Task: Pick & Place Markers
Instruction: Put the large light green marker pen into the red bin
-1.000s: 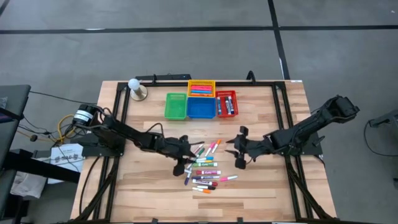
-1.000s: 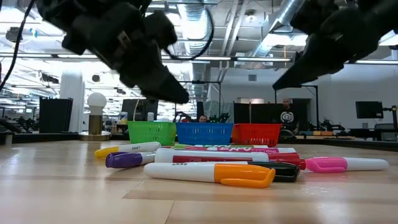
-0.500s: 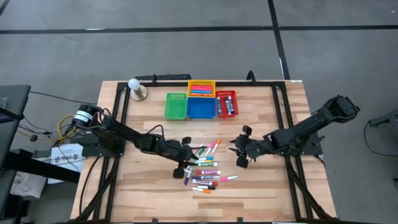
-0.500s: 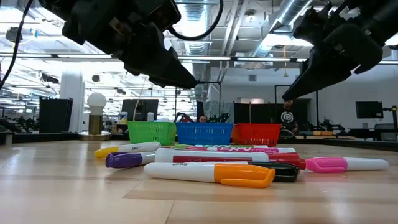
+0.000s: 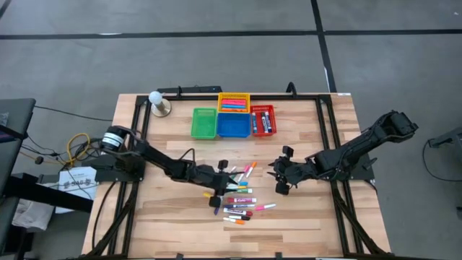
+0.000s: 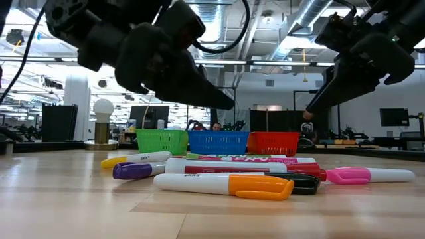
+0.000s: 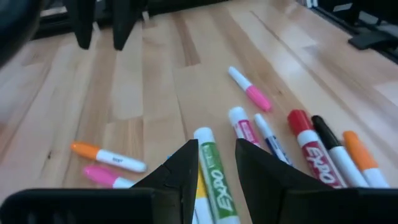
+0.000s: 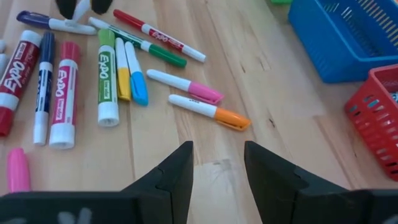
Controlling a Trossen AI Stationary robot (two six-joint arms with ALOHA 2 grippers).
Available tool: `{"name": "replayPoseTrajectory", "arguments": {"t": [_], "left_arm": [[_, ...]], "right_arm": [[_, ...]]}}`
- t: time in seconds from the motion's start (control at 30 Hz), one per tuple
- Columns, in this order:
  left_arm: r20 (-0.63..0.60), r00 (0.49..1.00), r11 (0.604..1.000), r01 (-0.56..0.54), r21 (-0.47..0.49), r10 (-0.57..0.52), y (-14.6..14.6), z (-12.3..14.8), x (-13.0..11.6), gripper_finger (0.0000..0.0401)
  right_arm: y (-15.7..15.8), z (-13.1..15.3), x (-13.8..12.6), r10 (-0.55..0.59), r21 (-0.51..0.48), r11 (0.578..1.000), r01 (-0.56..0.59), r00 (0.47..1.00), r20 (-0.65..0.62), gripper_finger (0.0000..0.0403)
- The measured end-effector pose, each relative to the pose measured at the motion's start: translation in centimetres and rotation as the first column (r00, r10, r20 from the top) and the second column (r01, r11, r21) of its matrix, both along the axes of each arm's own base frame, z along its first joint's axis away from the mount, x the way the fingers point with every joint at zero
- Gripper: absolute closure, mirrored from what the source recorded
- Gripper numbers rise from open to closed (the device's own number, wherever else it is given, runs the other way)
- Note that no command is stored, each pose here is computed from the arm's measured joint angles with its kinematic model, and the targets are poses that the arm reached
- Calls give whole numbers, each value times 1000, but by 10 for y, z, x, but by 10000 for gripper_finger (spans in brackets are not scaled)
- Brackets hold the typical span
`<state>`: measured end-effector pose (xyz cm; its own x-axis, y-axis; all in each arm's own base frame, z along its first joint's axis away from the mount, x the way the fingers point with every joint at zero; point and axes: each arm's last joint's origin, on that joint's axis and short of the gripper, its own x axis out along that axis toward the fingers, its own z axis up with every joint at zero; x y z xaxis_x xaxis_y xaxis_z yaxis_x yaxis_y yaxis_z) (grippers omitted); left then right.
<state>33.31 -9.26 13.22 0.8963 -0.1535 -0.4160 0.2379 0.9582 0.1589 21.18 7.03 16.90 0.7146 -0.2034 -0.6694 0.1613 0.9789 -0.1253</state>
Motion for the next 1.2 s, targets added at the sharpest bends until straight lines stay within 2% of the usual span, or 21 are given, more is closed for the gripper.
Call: {"name": "replayPoseTrajectory", "arguments": {"t": [0.17, 0.37, 0.67, 1.03, 1.2], "left_arm": [[-25, 998, 998, -52, 20, 53, 7, -10, 3, 293], [-91, 995, 999, -25, 34, 28, 0, -35, 10, 293], [-85, 996, 999, -29, 27, 31, -3, -34, 13, 293], [-143, 989, 995, -61, -78, 49, -5, -48, 12, 293], [-144, 988, 995, -65, -77, 54, -4, -48, 12, 293]], "right_arm": [[0, 0, 0, -7, 8, 1000, 7, 1000, 4, 269], [0, 0, 0, -11, 12, 1000, 11, 1000, 4, 270], [0, 0, 0, -12, 10, 1000, 12, 1000, 0, 270], [0, 0, -1, -13, 10, 1000, 13, 1000, -4, 271], [0, -1, -1, -18, 14, 1000, 18, 1000, -3, 269]]}}
